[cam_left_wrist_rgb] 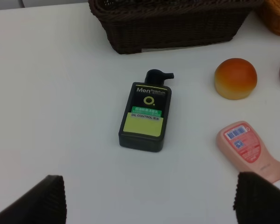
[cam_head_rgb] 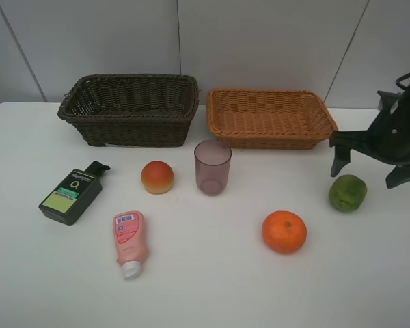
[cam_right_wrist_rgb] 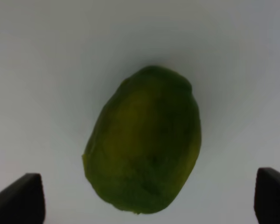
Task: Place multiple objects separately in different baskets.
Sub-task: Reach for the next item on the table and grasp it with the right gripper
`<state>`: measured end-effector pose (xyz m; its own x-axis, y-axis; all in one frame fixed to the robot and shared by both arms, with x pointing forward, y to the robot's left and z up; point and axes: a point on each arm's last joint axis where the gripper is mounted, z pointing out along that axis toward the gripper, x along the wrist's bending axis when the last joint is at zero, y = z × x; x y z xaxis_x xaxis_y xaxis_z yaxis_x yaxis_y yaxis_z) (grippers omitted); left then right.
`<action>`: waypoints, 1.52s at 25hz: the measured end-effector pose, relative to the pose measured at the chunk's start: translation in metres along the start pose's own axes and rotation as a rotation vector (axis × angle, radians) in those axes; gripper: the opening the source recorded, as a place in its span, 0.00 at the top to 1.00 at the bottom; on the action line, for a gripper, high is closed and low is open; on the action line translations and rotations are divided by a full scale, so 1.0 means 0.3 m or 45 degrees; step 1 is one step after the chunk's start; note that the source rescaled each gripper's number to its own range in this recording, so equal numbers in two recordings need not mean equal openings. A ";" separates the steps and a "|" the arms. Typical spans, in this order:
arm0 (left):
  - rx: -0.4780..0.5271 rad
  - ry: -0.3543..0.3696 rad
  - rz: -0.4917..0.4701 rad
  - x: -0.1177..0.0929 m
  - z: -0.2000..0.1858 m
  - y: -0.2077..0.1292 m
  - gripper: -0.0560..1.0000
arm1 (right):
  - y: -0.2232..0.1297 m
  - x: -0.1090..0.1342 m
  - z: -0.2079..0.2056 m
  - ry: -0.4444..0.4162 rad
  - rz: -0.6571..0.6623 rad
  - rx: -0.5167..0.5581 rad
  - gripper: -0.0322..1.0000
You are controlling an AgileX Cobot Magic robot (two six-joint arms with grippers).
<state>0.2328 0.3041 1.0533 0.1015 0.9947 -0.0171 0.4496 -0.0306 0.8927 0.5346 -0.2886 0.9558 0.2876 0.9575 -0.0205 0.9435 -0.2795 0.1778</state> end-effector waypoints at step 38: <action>0.000 0.000 0.000 0.000 0.000 0.000 0.06 | 0.014 0.024 0.245 -0.046 0.015 0.115 0.96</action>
<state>0.2328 0.3041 1.0533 0.1015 0.9947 -0.0171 0.4496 -0.0306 0.8927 0.5528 -0.2880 0.8842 0.3032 0.9513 -0.0546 0.9504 -0.2978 0.0892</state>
